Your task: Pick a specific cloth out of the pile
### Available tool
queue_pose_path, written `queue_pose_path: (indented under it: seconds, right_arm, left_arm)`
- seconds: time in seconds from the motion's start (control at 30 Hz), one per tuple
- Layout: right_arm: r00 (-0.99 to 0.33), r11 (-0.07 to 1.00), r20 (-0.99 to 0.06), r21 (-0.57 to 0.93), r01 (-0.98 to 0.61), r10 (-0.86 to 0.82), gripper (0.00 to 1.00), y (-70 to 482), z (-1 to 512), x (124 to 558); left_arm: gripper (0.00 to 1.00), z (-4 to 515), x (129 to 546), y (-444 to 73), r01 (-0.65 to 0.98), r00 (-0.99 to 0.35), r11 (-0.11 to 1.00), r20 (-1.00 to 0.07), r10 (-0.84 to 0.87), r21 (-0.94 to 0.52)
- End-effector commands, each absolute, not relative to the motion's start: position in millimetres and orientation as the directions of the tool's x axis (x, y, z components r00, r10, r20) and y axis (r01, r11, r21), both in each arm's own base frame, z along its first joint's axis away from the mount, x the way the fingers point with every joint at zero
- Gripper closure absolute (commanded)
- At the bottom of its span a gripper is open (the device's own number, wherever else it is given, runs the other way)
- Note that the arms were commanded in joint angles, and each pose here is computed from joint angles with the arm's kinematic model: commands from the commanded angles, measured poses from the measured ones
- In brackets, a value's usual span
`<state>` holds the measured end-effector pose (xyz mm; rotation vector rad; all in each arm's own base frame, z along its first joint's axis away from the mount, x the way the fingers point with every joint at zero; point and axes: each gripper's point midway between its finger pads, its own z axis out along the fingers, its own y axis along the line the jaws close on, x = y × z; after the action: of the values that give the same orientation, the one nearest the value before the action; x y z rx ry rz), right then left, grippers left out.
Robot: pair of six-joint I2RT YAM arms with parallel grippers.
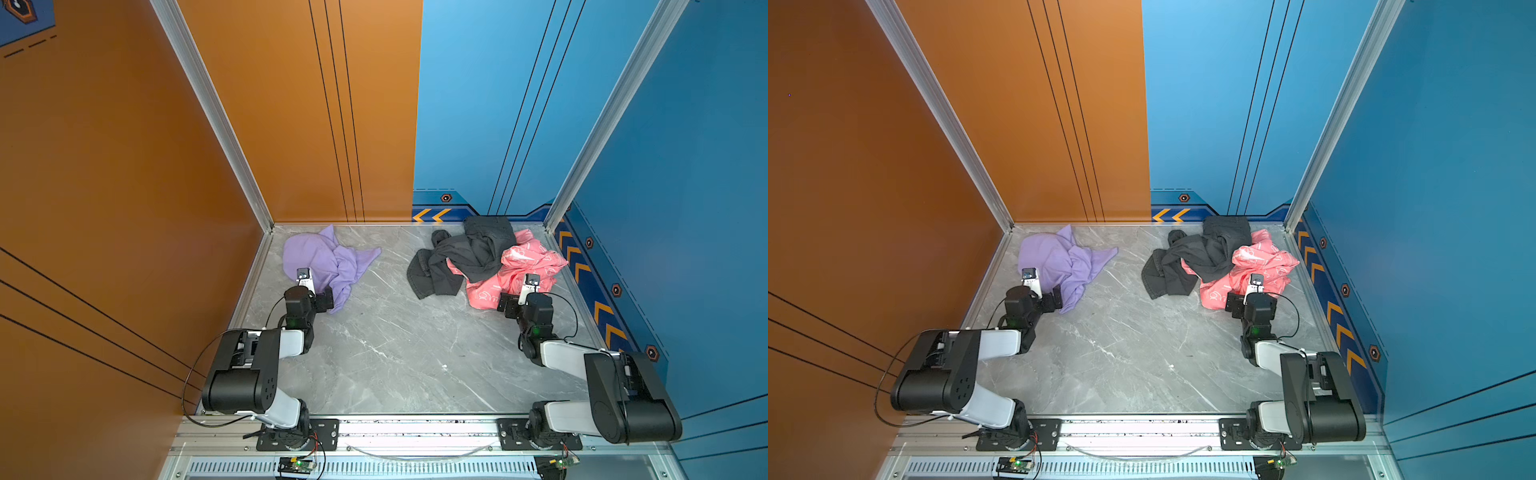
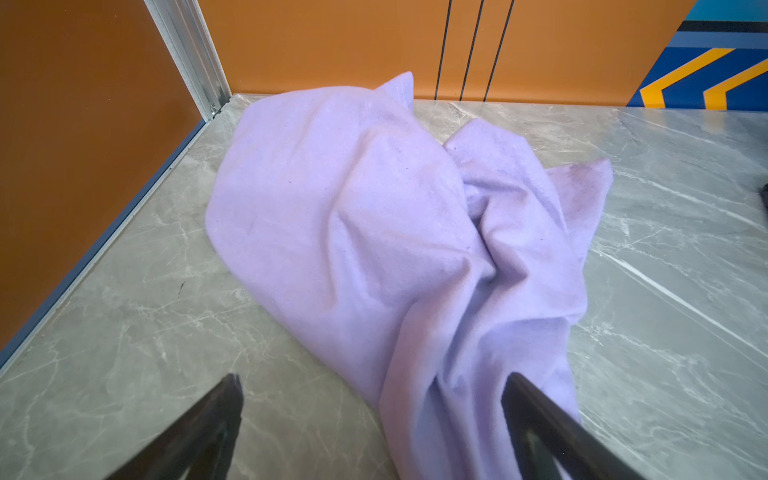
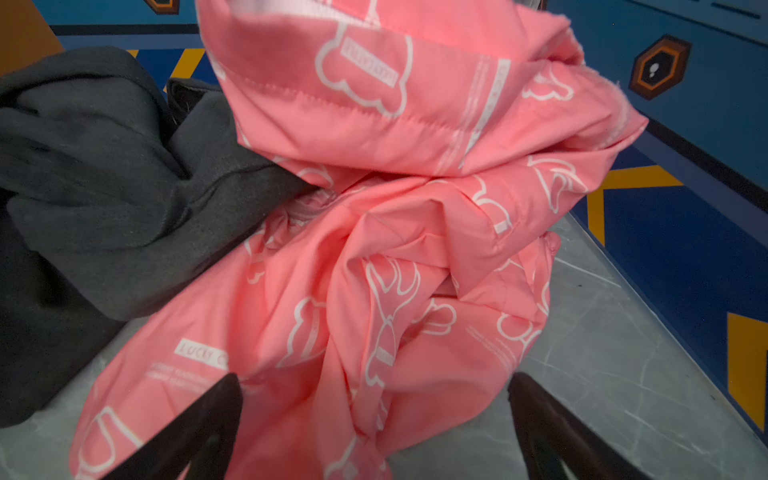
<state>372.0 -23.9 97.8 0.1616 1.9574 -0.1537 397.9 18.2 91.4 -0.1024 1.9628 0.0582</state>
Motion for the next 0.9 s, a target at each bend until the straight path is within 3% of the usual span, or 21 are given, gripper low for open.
queue_pose_path:
  seconds: [0.0, 0.87]
  right_arm:
    - [-0.318, 0.987, -0.947, -0.001, 0.164, 0.052, 0.00, -18.6, 110.8, 387.6]
    - [-0.329, 0.994, -0.942, 0.031, 0.109, 0.065, 0.00, -14.4, 92.1, 394.2]
  left_arm:
    - [0.02, 91.7, 398.6, 15.2, -0.083, -0.373, 0.996, -0.928, -0.016, 0.016]
    - [0.02, 88.8, 395.2, 12.4, -0.110, -0.350, 0.992, -0.937, 0.021, 0.063]
